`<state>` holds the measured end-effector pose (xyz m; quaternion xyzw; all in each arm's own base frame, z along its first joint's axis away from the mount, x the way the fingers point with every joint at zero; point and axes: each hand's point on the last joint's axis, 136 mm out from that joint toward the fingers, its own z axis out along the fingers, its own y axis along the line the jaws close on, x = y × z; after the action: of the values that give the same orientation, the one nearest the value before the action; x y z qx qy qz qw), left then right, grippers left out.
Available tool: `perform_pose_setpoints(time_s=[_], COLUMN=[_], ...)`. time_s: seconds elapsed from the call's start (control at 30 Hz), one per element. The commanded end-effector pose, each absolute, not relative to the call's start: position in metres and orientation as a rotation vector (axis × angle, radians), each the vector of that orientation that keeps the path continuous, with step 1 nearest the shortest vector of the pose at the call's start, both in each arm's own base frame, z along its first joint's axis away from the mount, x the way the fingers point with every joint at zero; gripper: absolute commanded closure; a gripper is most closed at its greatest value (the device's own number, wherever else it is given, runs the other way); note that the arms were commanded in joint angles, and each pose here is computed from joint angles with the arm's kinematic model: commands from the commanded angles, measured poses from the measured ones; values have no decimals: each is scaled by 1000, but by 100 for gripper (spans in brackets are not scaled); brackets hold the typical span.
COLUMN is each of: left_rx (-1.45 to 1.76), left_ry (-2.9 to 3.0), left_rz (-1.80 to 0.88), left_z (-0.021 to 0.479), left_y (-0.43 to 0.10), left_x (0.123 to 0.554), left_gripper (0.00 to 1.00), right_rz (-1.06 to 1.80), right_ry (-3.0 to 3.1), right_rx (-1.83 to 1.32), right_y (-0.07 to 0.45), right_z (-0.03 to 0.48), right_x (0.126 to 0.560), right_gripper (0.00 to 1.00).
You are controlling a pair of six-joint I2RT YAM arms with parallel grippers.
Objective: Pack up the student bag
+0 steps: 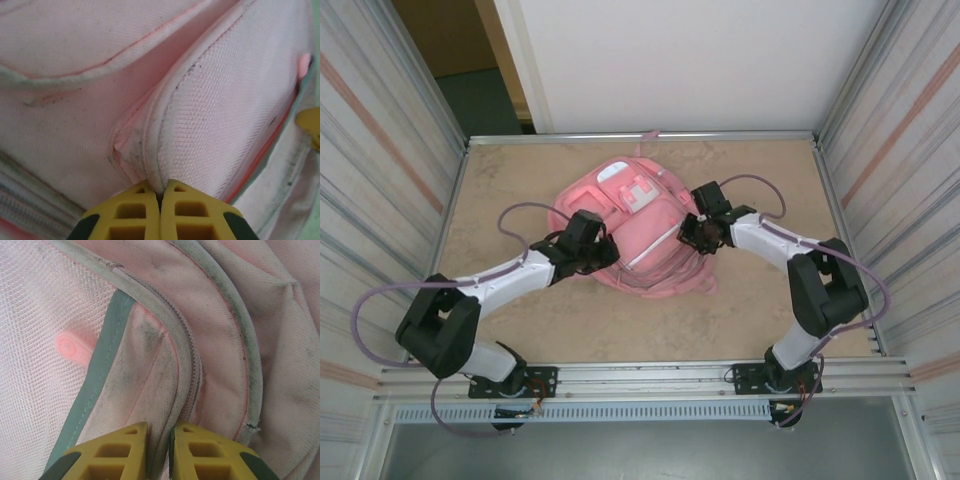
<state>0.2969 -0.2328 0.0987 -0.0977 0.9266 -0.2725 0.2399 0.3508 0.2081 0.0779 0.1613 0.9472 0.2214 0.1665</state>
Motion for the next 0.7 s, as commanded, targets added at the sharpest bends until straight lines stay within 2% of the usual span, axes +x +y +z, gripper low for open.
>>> perform_pose_setpoints(time_s=[0.0,0.13,0.3,0.4,0.43,0.53,0.67], left_rx=[-283,-329,-540,-621,-647,-774,-864], left_ry=[2496,2498,2514,2509,2503,2515,2570], left_rz=[-735,-802,-973,-1040,-1051,-1038,-1098], left_z=[107,108,112,118,118,112,111], left_y=[-222,-219,-228,-235,-236,-232,-240], left_x=[289,276,269,268,268,268,265], left_gripper=[100,100,100,100,100,100,100], right_rz=[761,819,784,689,644,588,482], right_ry=[2632,2620,2555,2483,2467,2448,2508], right_rx=[284,195,62,11,23,16,-71], right_y=[238,255,251,235,226,213,230], right_z=[87,83,103,126,130,137,141], right_x=[378,402,414,400,394,363,305], right_gripper=[83,80,62,44,42,40,40])
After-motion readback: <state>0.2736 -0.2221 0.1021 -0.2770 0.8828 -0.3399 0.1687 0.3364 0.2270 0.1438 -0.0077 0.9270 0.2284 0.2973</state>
